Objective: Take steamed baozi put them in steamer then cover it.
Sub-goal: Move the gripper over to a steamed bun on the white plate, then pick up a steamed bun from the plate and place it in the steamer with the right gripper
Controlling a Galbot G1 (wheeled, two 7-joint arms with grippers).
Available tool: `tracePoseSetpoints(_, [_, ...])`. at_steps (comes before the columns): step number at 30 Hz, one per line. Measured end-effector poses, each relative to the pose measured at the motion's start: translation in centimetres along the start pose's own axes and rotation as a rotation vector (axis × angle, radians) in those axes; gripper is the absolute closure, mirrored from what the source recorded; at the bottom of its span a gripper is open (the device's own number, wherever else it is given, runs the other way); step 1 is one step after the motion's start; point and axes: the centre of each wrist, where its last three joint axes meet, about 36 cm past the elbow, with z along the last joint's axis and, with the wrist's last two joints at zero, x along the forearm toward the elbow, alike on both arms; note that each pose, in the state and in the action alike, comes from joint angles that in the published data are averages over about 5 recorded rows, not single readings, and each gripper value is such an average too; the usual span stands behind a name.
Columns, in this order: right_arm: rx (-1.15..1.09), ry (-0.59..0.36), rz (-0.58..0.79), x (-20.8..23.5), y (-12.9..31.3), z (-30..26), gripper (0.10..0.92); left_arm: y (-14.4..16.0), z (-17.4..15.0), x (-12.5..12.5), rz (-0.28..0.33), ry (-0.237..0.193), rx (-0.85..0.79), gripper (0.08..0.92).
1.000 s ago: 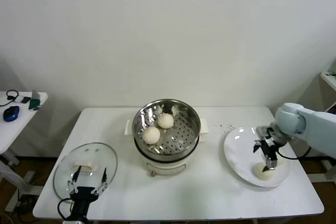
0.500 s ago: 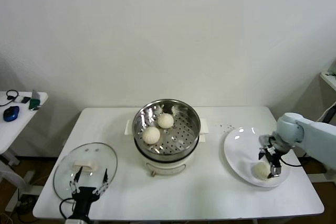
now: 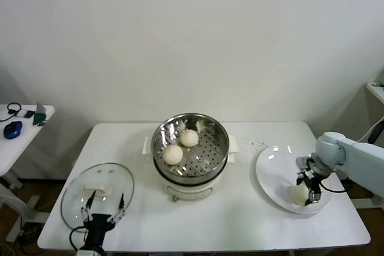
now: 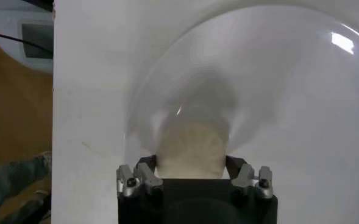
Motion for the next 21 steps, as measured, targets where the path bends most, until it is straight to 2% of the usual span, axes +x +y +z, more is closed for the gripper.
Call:
tracePoseSetpoints(11, [0.038, -0.02, 0.009, 1.6, -0.9, -0.5, 0.357, 0.1, 0.0, -0.1, -0.002, 0.0, 0.0, 0.177])
tracePoseSetpoints(16, [0.148, -0.032, 0.047, 5.3, -2.7, -2.5, 0.357, -0.1, 0.0, -0.1, 0.002, -0.004, 0.001, 0.177])
tracePoseSetpoints(21, [0.34, -0.031, 0.114, 11.2, -4.9, -6.5, 0.352, -0.2, -0.2, 0.0, 0.007, -0.004, 0.002, 0.177])
